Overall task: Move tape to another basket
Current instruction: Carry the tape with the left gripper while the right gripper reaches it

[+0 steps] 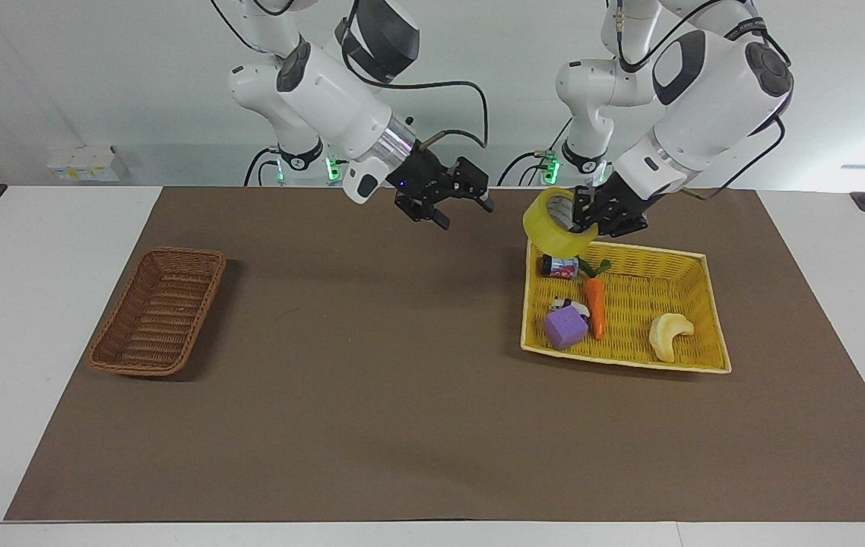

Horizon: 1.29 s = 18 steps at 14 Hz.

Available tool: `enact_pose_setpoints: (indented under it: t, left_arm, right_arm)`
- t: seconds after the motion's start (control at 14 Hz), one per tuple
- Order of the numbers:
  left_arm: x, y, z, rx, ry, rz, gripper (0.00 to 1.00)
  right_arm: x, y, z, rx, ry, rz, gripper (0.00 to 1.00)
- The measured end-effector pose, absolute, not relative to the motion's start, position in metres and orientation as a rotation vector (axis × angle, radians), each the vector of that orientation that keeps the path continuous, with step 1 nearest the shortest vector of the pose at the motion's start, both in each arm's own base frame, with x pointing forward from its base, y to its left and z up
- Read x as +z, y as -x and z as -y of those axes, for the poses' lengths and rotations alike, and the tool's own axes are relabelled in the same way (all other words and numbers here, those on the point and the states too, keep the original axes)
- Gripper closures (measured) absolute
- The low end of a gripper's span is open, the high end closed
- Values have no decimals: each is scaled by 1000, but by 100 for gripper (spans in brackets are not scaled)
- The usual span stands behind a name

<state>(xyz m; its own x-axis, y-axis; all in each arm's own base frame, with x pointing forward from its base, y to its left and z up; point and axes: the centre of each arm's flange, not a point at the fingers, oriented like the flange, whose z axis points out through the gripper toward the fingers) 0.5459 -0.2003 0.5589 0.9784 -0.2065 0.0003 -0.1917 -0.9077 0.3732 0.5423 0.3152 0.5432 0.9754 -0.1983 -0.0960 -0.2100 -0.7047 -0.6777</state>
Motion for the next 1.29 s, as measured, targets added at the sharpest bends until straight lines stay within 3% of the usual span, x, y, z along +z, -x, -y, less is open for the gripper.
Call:
enact_pose_setpoints:
  t: [0.29,0.79,1.14,1.29]
  left_arm:
    - [553,-533,256,-45,-2737,319,78]
    - [560,-528,281,19,-2673,307,78]
    - [560,-527,291,54,-2659,305,78]
    - [561,-528,292,61,-2654,295,74]
  right_arm:
    - [545,-548,-311,64,2252,-368,0]
    - [523,-541,-305,27,2256,-278,0]
    - [531,-539,-302,25,2248,-296,56]
    - [528,-540,-301,29,2252,-300,72]
